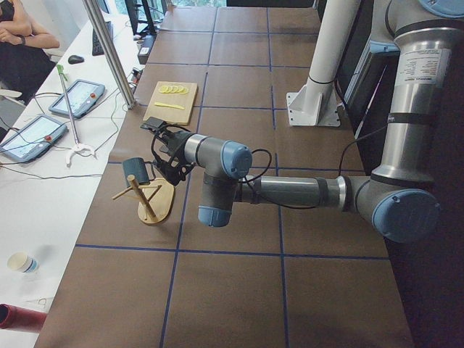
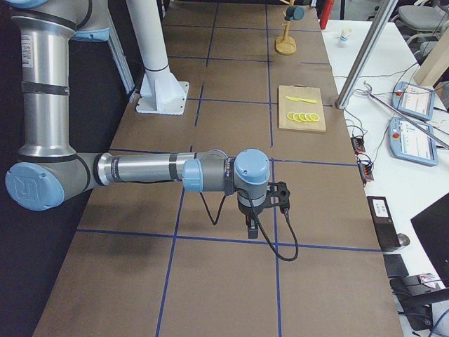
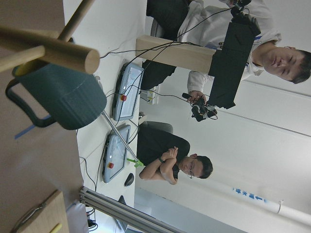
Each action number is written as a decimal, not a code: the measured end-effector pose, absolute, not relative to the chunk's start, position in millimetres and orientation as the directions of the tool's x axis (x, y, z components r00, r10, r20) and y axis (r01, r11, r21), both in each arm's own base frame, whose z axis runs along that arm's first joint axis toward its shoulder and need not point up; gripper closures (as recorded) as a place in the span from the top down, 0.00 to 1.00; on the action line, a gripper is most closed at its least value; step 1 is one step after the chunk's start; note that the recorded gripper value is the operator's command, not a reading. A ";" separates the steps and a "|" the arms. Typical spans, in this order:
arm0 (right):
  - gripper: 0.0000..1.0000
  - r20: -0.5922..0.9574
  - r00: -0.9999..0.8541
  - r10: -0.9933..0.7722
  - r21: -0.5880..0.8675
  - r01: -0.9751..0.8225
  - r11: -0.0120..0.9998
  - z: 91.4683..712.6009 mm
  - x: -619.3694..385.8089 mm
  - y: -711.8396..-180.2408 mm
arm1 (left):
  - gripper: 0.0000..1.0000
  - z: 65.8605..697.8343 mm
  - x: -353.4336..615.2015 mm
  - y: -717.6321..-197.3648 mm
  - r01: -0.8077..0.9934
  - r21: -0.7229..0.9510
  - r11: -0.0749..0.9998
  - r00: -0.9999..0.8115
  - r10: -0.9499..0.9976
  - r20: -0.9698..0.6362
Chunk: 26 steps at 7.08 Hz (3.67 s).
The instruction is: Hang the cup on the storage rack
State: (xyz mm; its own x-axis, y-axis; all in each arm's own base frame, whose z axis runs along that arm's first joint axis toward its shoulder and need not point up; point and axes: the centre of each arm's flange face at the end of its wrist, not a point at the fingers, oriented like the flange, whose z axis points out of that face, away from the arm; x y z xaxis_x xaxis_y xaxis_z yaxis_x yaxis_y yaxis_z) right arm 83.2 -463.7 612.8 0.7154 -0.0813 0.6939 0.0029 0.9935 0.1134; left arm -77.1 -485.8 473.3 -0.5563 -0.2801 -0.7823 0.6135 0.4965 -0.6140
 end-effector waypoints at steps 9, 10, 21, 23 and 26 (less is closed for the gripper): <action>1.00 0.695 0.715 -0.074 0.101 0.005 0.995 620.0 83.2 -463.4 | 1.00 567.9 -119.8 -481.9 0.459 0.500 0.734 0.725 0.014 -0.688; 1.00 0.696 0.715 -0.070 0.097 0.003 0.995 620.6 83.2 -463.3 | 1.00 584.8 -120.6 -484.1 0.360 0.485 0.797 0.781 0.026 -0.624; 1.00 0.744 0.668 -0.015 0.023 -0.003 1.000 651.3 78.7 -456.4 | 1.00 650.1 -66.7 -474.1 -0.036 0.035 0.999 0.719 0.050 -0.693; 1.00 0.748 0.664 -0.006 0.012 -0.004 1.000 657.0 78.7 -455.6 | 1.00 649.1 -64.3 -473.8 -0.034 0.033 0.999 0.695 0.048 -0.717; 1.00 0.747 0.665 -0.007 0.014 -0.005 1.000 656.0 79.1 -457.0 | 1.00 648.3 -63.9 -473.7 -0.034 0.034 0.999 0.691 0.048 -0.722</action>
